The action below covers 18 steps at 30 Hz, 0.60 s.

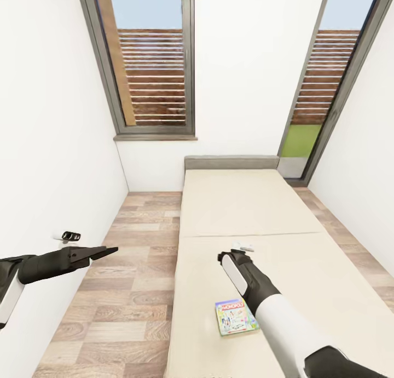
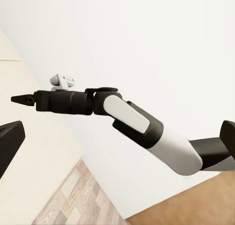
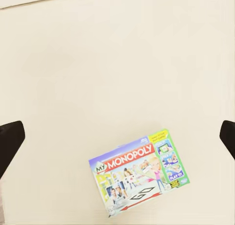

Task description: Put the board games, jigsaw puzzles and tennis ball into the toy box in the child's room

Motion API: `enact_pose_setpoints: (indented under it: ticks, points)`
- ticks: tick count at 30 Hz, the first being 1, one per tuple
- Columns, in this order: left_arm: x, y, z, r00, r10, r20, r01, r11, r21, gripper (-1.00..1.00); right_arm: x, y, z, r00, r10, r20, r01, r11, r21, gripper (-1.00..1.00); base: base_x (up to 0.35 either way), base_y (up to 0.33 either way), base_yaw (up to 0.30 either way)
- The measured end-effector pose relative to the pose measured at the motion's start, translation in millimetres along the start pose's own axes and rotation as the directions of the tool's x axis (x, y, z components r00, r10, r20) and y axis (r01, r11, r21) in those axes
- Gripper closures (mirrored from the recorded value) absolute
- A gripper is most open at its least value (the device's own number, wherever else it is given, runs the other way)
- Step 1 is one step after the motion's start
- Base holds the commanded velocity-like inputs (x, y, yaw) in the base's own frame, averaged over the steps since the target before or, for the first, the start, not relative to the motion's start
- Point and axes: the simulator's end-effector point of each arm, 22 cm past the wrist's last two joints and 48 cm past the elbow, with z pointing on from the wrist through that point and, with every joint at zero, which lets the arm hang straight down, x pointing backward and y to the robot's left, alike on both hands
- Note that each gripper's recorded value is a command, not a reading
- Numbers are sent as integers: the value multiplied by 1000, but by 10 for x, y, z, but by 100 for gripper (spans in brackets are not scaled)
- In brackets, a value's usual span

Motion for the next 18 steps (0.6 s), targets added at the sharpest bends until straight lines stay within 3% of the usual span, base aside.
enact_pose_setpoints:
  ticks: [7,18]
  points:
    - [22,56,7,1000,-11,-2,11,1000,-3,-100,9,135,73,1000,-2,-6,2,998,-58,-100,0,0,0]
    - [54,150,12,1000,-27,-5,27,1000,-13,-100,44,151,155,1000,2,-1,-2,998,-63,-100,0,0,0]
